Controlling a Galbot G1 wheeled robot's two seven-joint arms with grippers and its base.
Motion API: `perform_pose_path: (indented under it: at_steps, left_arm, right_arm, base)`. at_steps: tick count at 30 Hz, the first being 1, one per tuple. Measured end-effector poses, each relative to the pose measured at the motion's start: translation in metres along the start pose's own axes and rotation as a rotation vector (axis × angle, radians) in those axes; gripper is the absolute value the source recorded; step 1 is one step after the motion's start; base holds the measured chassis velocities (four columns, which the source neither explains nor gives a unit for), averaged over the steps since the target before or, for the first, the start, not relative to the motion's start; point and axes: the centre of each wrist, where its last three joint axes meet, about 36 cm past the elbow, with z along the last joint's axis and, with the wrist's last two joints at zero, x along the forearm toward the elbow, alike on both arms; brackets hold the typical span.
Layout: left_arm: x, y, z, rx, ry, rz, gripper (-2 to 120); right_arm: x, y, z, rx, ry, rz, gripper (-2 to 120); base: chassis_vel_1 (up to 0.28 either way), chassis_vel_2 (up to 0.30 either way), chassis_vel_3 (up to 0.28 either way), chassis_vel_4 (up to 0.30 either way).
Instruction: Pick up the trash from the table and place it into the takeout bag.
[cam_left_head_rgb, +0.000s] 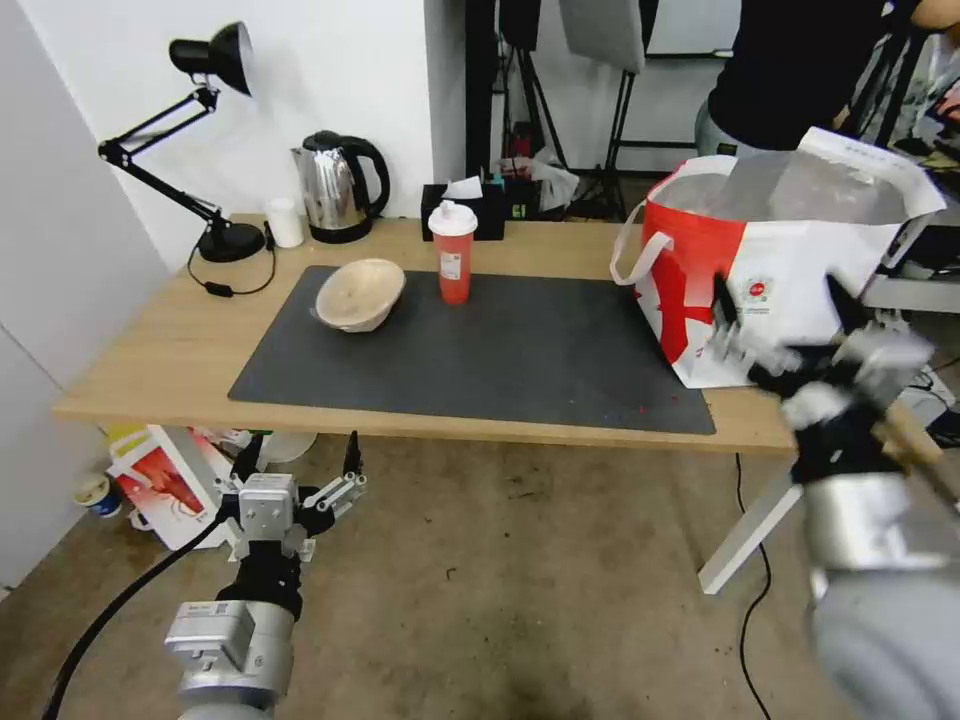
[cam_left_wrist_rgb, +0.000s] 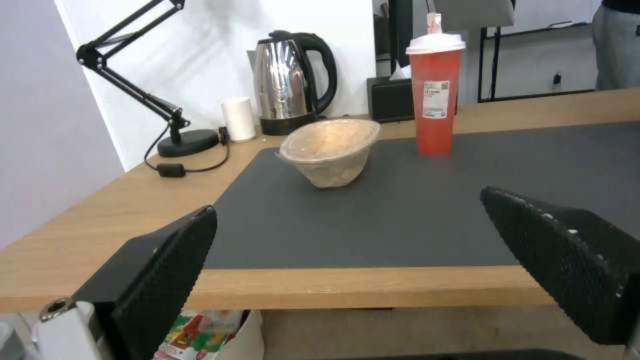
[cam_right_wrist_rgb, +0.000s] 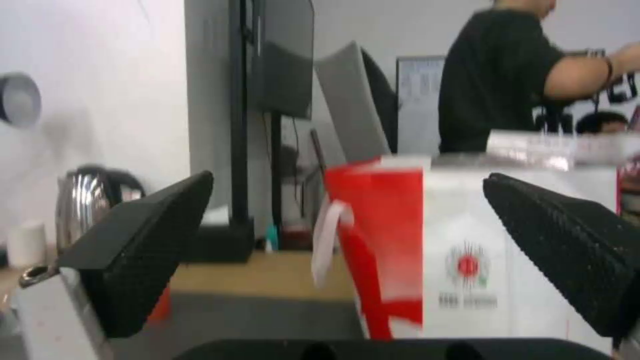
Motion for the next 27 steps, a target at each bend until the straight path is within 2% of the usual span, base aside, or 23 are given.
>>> perform_pose_path:
  at_steps: [5, 11, 12, 15, 27]
  left_arm:
    - [0.0, 0.0, 0.0, 0.0, 0.001, 0.0, 99]
    - [0.0, 0.001, 0.0, -0.005, 0.0, 0.005, 99]
    - [0.0, 0.001, 0.0, -0.005, 0.0, 0.005, 99]
    - [0.0, 0.002, 0.0, -0.01, 0.0, 0.009, 99]
    - [-0.001, 0.002, -0.001, -0.014, -0.004, 0.018, 99]
  right_arm:
    - [0.012, 0.01, 0.007, -0.006, 0.073, 0.011, 100]
    - [0.034, 0.031, 0.016, -0.016, 0.251, 0.038, 100]
    - [0.034, 0.031, 0.016, -0.016, 0.251, 0.038, 100]
    - [0.044, 0.037, 0.018, -0.006, 0.336, 0.045, 100]
    - [0.059, 0.042, 0.021, 0.011, 0.491, 0.084, 100]
  base:
    - [0.0, 0.0, 0.0, 0.0]
    - [0.0, 0.0, 0.0, 0.0]
    - [0.0, 0.0, 0.0, 0.0]
    - [0.0, 0.0, 0.0, 0.0]
    - [0.0, 0.0, 0.0, 0.0]
